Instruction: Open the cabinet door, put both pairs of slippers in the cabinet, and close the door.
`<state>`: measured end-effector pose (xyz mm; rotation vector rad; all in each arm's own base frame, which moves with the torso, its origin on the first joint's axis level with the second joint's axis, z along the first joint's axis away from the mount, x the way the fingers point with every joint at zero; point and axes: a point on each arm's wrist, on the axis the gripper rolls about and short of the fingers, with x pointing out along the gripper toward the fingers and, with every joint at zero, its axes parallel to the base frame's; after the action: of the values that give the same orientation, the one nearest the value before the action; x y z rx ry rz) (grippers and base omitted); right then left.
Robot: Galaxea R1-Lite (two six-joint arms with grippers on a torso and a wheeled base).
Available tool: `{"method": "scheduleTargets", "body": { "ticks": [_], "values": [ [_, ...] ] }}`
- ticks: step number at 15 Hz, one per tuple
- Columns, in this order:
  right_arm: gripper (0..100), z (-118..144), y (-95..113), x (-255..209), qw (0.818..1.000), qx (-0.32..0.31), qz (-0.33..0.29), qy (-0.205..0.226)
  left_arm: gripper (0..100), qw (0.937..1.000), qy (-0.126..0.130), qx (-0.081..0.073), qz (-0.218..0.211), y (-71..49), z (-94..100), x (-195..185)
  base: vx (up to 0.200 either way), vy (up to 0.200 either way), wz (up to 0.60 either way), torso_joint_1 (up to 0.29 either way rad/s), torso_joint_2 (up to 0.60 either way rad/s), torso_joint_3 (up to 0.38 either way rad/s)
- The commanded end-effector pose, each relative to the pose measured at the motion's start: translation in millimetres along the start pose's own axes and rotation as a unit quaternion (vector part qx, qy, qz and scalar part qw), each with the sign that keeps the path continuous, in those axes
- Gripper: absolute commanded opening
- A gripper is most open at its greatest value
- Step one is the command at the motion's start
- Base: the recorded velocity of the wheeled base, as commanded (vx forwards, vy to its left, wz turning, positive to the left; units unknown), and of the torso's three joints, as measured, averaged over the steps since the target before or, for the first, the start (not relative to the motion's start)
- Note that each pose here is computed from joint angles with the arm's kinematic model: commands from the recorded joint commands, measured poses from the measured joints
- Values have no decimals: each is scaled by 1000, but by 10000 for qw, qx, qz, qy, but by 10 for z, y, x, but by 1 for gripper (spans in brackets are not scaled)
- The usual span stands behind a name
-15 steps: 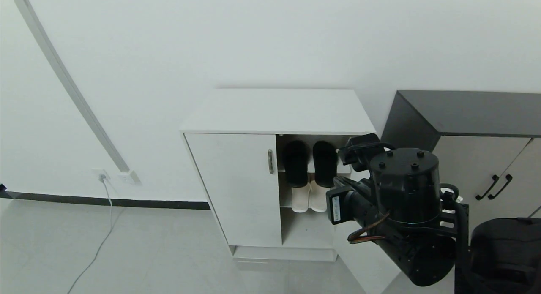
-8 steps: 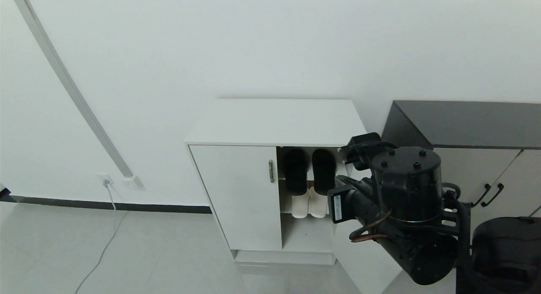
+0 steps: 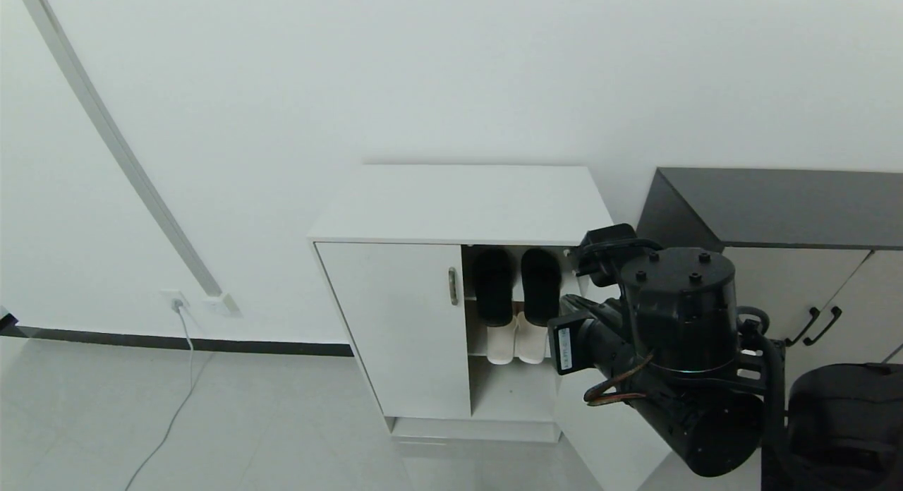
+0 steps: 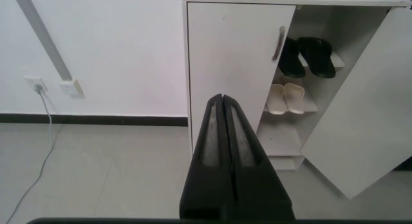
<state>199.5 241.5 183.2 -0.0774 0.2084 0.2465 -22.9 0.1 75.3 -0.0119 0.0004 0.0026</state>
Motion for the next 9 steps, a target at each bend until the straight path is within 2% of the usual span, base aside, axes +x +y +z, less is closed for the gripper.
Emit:
{"method": "scheduleTargets", "body": {
  "ticks": [1, 8, 9],
  "values": [
    [0, 1, -1, -2, 10000, 5, 1, -3, 0, 10000, 6, -2, 3, 0, 0, 1, 0, 0, -600, -7, 7, 2],
    [0, 11, -11, 6, 10000, 30, -17, -38, 0, 10000, 6, -2, 3, 0, 0, 1, 0, 0, -600, 6, 2, 2],
    [0, 15, -28, 22, 10000, 46, -51, -66, 0, 10000, 6, -2, 3, 0, 0, 1, 0, 0, 0, 0, 0, 0]
  ]
}}
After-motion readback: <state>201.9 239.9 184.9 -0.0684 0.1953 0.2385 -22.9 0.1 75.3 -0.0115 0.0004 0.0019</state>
